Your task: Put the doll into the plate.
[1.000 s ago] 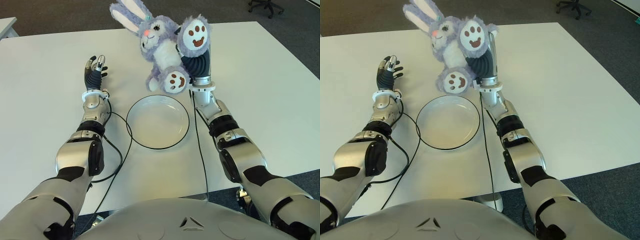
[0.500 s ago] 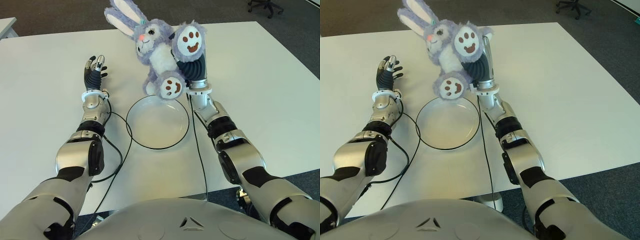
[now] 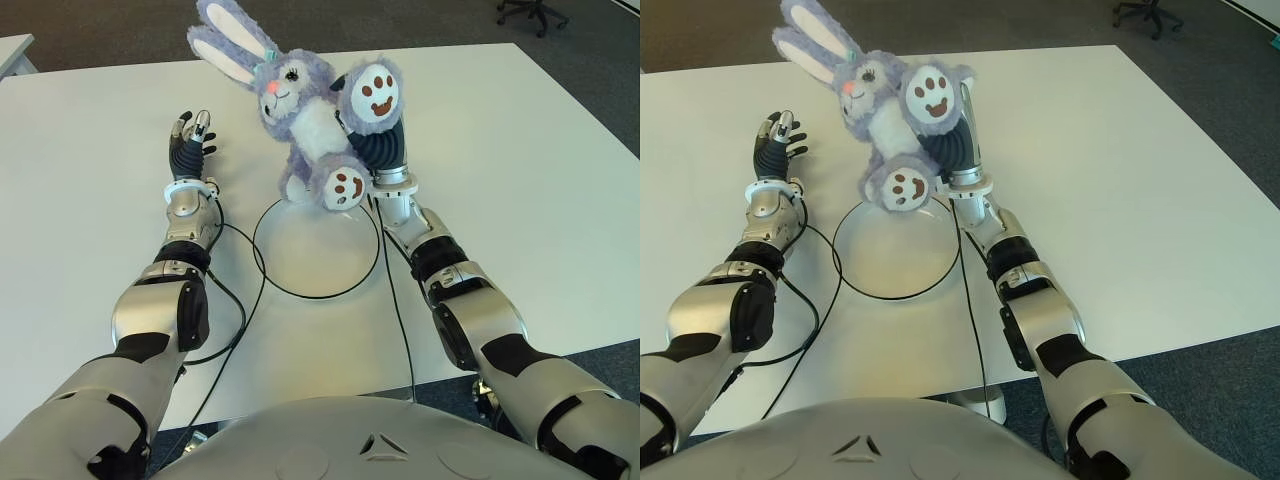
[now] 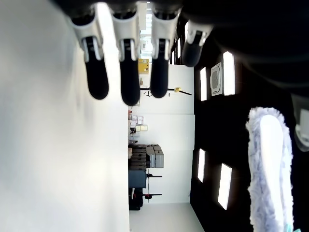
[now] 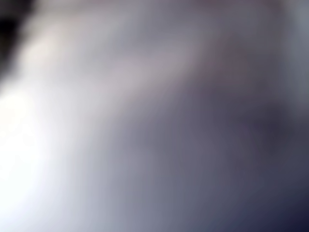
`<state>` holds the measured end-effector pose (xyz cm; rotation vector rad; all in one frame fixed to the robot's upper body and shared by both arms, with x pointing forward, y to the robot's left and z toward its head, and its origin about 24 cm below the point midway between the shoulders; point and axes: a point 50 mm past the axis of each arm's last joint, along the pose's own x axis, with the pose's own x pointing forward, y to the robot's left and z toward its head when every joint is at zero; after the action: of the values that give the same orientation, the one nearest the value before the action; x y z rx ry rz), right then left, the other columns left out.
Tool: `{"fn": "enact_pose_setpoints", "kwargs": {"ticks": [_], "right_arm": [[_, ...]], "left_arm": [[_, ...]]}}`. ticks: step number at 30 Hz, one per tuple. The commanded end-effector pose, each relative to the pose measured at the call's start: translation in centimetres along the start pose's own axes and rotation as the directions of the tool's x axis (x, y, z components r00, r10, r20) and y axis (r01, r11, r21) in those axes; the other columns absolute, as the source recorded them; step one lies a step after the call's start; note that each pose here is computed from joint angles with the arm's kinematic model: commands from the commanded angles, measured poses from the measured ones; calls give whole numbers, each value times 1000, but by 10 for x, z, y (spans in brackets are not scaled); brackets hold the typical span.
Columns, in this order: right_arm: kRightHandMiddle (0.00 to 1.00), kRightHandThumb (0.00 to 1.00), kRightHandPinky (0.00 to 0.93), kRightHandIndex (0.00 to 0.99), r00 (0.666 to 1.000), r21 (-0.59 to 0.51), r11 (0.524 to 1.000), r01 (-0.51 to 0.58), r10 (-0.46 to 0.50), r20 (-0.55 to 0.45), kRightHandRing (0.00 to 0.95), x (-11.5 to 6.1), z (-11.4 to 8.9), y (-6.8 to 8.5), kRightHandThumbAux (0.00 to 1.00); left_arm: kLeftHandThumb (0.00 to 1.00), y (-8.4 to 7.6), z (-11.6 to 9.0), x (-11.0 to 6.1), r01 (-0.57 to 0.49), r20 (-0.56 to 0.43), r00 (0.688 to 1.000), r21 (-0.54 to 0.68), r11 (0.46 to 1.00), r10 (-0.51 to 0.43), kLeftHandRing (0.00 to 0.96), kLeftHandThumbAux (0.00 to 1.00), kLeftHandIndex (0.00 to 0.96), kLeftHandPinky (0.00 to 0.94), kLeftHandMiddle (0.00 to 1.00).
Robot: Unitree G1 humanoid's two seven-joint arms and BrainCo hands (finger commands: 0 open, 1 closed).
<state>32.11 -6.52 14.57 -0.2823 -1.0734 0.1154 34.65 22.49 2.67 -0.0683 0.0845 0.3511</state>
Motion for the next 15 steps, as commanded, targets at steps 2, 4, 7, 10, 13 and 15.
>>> {"fn": "enact_pose_setpoints", "kwargs": {"ticks": [2, 4, 7, 10, 13, 15], "right_arm": [[895, 712, 901, 440, 1000, 35, 999, -11, 10, 18, 897, -1, 3, 6, 712], [898, 712, 903, 440, 1000, 42, 999, -13, 13, 19, 897, -2, 3, 7, 712], [899, 712, 905, 440, 1000, 50, 999, -15, 14, 21, 898, -3, 4, 8, 711], [900, 711, 907, 440, 1000, 57, 998, -12, 11, 26, 899, -4, 5, 10, 712], [898, 713, 908, 440, 1000, 60, 998, -6, 4, 31, 899, -4, 6, 11, 711], [897, 714, 907, 440, 999, 60, 998, -5, 2, 40, 899, -4, 6, 12, 711]], "left_arm": [[0, 4, -51, -25, -12, -209, 978, 23, 1000, 17, 282, 403, 127, 288, 258], [0, 4, -51, -24, -11, -209, 978, 25, 1000, 16, 279, 402, 127, 285, 256], [0, 4, -51, -24, -10, -208, 978, 26, 1000, 15, 279, 402, 125, 293, 254], [0, 4, -51, -25, -9, -205, 979, 25, 1000, 14, 282, 400, 121, 302, 253], [0, 4, -51, -25, -8, -203, 979, 23, 1000, 12, 284, 400, 118, 309, 251], [0, 4, -51, -25, -6, -201, 980, 21, 1000, 10, 288, 399, 114, 318, 248]]}}
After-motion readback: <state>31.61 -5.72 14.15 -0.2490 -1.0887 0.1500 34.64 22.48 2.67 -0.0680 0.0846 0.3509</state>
